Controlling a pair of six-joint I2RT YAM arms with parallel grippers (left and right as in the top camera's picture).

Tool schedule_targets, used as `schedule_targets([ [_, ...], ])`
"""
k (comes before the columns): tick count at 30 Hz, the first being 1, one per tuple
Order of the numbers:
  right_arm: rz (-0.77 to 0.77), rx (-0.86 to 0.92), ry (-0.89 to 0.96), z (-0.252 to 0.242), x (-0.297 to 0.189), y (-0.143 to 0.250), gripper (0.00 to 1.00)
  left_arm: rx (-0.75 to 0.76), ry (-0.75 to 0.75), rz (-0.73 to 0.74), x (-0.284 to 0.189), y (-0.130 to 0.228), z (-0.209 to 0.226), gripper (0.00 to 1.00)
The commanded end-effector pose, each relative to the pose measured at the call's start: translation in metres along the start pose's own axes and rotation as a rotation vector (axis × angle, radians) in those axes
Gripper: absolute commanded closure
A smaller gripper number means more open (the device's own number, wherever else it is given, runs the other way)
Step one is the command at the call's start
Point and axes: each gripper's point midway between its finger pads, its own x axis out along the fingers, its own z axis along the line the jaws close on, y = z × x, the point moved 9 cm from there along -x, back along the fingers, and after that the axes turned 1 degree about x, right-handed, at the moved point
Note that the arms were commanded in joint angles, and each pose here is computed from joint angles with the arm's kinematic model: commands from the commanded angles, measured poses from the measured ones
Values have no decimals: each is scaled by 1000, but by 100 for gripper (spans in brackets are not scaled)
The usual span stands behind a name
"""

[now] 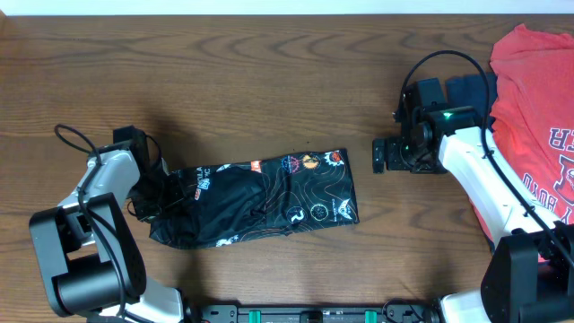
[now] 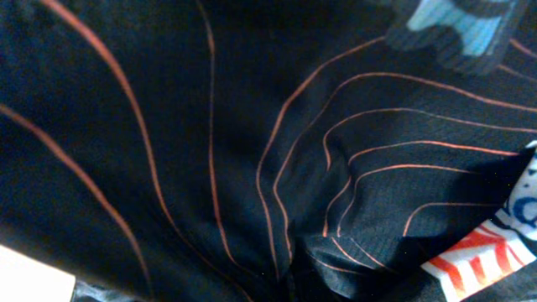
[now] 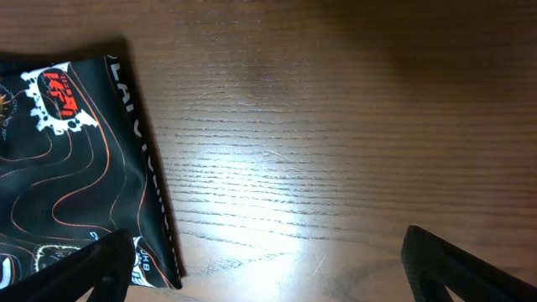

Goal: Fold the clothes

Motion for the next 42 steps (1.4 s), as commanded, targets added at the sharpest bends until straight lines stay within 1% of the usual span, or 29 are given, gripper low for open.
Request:
schedule_targets([
  [1,9,-6,4,-2,1,1,1,2,-81,10,-2,-2,8,94],
  [9,11,-6,5,-2,1,2,1,-26,-225,-68,-59,-27,11,94],
  [12,10,-6,4,-2,1,2,1,-51,-210,-74,-81,-31,5,94],
  [15,8,-6,5,-2,1,1,1,-37,-82,-30,-92,-25,-11,94],
  [19,6,-6,4,-2,1,1,1,9,77,37,-94,-12,-39,94],
  [22,4,-6,3,-2,1,1,1,74,126,54,-93,-4,-64,94],
  [34,8,-6,4,-2,1,1,1,284,139,-24,-76,31,-170,94],
  [37,7,-10,4,-2,1,1,1,349,143,-39,-72,41,-187,94],
  [42,7,-10,3,-2,1,1,1,410,140,-42,-66,54,-205,93],
])
